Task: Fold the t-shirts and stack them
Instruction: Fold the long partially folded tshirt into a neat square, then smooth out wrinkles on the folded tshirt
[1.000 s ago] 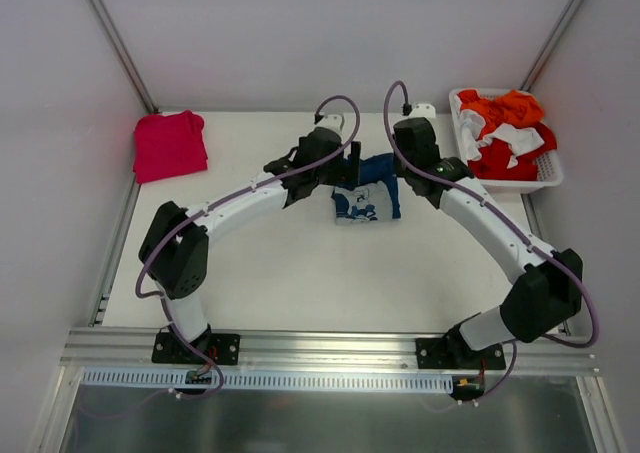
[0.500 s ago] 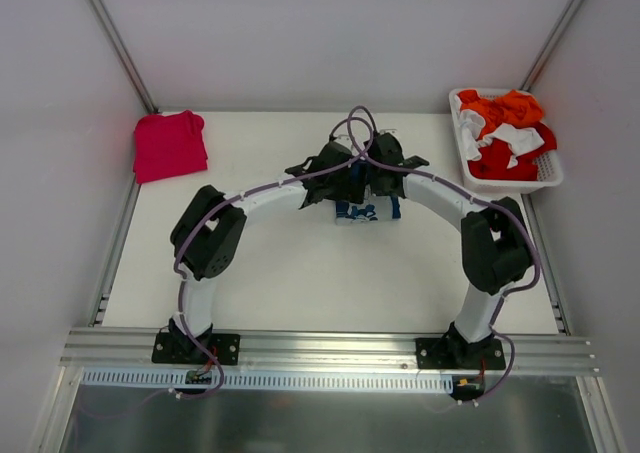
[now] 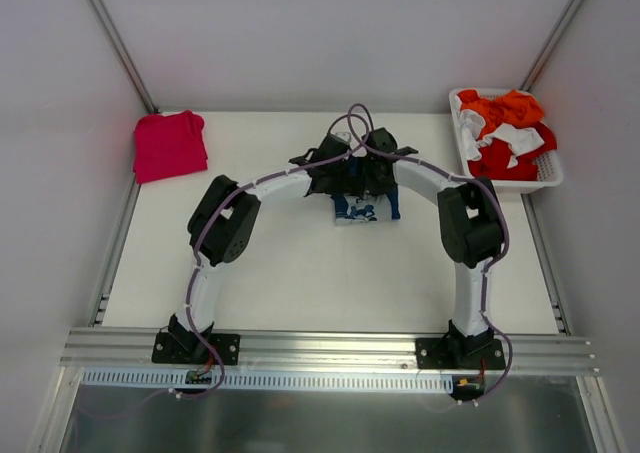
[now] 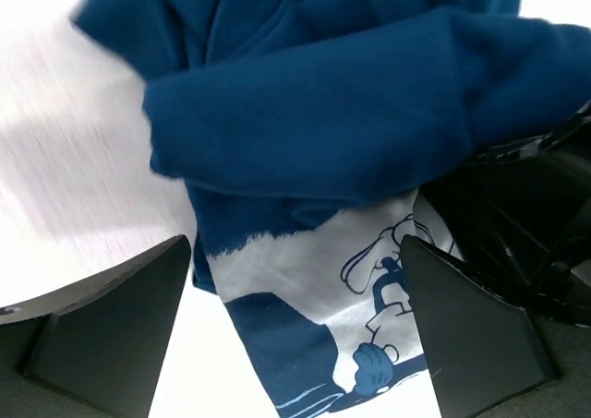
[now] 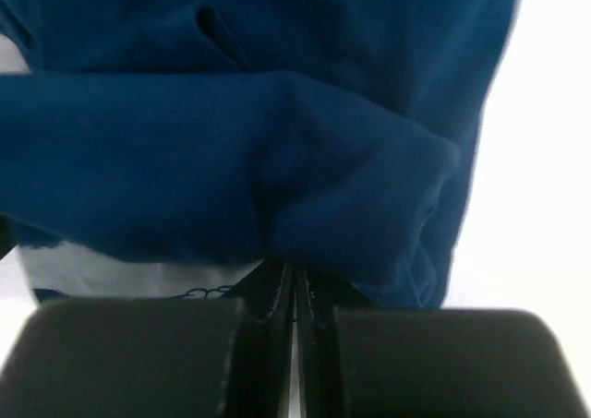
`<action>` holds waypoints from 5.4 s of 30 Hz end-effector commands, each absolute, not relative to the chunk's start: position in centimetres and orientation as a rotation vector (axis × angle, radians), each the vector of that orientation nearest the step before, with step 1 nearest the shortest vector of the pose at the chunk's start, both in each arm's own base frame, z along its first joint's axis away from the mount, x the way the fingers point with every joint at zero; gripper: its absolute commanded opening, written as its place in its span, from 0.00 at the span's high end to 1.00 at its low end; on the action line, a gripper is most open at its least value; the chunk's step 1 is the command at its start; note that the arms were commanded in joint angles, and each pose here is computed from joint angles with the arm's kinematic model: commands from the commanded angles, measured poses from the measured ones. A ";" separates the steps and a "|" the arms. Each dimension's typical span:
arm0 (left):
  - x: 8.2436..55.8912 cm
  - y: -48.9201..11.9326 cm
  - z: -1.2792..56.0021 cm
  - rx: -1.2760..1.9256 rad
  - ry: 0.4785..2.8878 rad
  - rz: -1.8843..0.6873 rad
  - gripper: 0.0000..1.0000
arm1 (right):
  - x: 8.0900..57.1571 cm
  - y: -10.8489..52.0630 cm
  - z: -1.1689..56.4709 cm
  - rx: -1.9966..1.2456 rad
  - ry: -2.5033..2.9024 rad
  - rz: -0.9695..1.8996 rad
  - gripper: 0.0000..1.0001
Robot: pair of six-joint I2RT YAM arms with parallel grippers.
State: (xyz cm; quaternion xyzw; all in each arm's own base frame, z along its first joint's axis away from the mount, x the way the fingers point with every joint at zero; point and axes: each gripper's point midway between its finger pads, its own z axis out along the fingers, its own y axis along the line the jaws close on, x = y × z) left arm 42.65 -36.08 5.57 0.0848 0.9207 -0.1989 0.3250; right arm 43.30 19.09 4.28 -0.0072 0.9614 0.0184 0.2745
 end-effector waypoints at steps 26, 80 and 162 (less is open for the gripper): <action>19.7 -28.6 -1.6 0.126 2.802 -0.344 0.27 | 20.5 21.5 1.1 -0.146 2.755 -0.054 0.99; 22.5 -34.1 10.7 0.376 2.157 -0.746 0.19 | 21.8 19.6 8.7 -0.073 2.407 0.001 0.69; 24.4 -34.0 10.9 0.333 2.215 -0.676 1.00 | 21.8 17.1 14.0 -0.036 2.280 0.090 0.99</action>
